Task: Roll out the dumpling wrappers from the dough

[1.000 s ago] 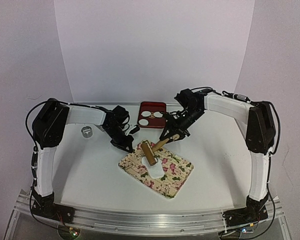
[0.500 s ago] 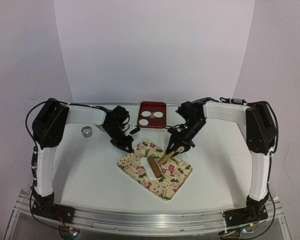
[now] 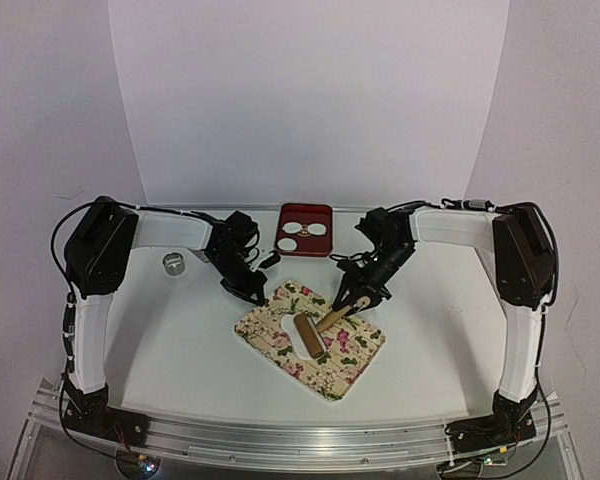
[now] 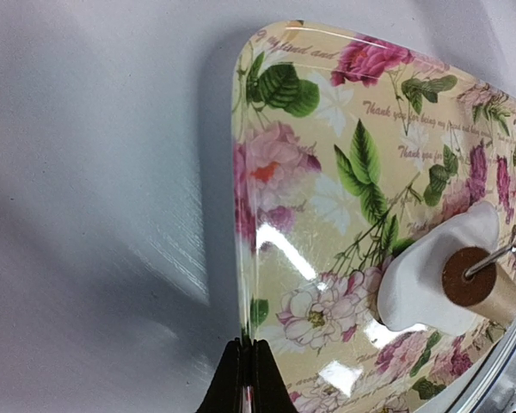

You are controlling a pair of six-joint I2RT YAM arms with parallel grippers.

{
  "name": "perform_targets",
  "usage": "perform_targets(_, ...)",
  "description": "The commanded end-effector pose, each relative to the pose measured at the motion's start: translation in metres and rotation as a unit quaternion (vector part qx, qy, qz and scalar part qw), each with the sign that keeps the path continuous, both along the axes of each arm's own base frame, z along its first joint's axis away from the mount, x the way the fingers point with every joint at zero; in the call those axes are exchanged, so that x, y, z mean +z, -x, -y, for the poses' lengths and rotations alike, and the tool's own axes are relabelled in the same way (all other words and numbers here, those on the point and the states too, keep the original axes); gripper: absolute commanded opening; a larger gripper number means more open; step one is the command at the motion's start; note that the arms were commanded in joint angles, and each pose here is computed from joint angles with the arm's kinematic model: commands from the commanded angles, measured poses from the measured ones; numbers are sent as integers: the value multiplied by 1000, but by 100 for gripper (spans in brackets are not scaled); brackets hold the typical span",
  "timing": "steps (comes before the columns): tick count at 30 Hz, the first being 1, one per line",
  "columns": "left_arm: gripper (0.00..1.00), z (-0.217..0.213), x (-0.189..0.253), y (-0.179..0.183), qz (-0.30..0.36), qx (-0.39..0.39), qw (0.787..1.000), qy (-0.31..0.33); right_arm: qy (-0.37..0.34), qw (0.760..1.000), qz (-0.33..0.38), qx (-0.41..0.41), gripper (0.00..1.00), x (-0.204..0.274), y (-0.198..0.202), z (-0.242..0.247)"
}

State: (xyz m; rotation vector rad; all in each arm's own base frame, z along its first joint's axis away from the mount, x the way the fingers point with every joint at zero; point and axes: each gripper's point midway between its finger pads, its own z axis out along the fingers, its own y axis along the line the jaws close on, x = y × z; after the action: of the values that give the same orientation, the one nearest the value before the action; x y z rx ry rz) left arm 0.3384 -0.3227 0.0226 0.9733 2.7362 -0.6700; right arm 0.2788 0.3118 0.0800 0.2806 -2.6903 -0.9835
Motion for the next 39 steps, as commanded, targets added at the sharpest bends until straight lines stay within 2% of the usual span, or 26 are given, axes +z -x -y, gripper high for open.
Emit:
perform_targets(1,0,-15,-13,7,-8,-10,999,-37,243,970,-27,0,0,-85,18,85)
perform_targets(4,0,-14,-13,6,-8,-8,999,-37,243,969,-35,13,0,-100,30,58)
perform_targets(6,0,-14,-13,6,-9,-7,999,-36,249,968,-36,15,0,-104,32,57)
perform_targets(13,0,-14,-13,8,-9,-3,999,-33,264,964,-20,-22,0,-86,8,113)
perform_targets(16,0,-16,-12,8,-10,0,999,-35,252,967,-43,-11,0,-98,16,99)
perform_targets(20,0,-17,-15,11,-14,2,999,-37,244,968,-47,19,0,-113,29,62)
perform_targets(22,0,-18,-15,11,-14,4,999,-37,251,967,-43,28,0,-117,31,60)
perform_targets(30,0,-18,-11,12,-13,10,999,-34,274,962,-17,-14,0,-97,0,123)
perform_targets(36,0,-21,-11,14,-13,11,999,-38,262,964,-40,15,0,-119,19,81)
perform_targets(39,0,-22,-12,15,-15,11,999,-40,289,956,-35,25,0,-127,27,80)
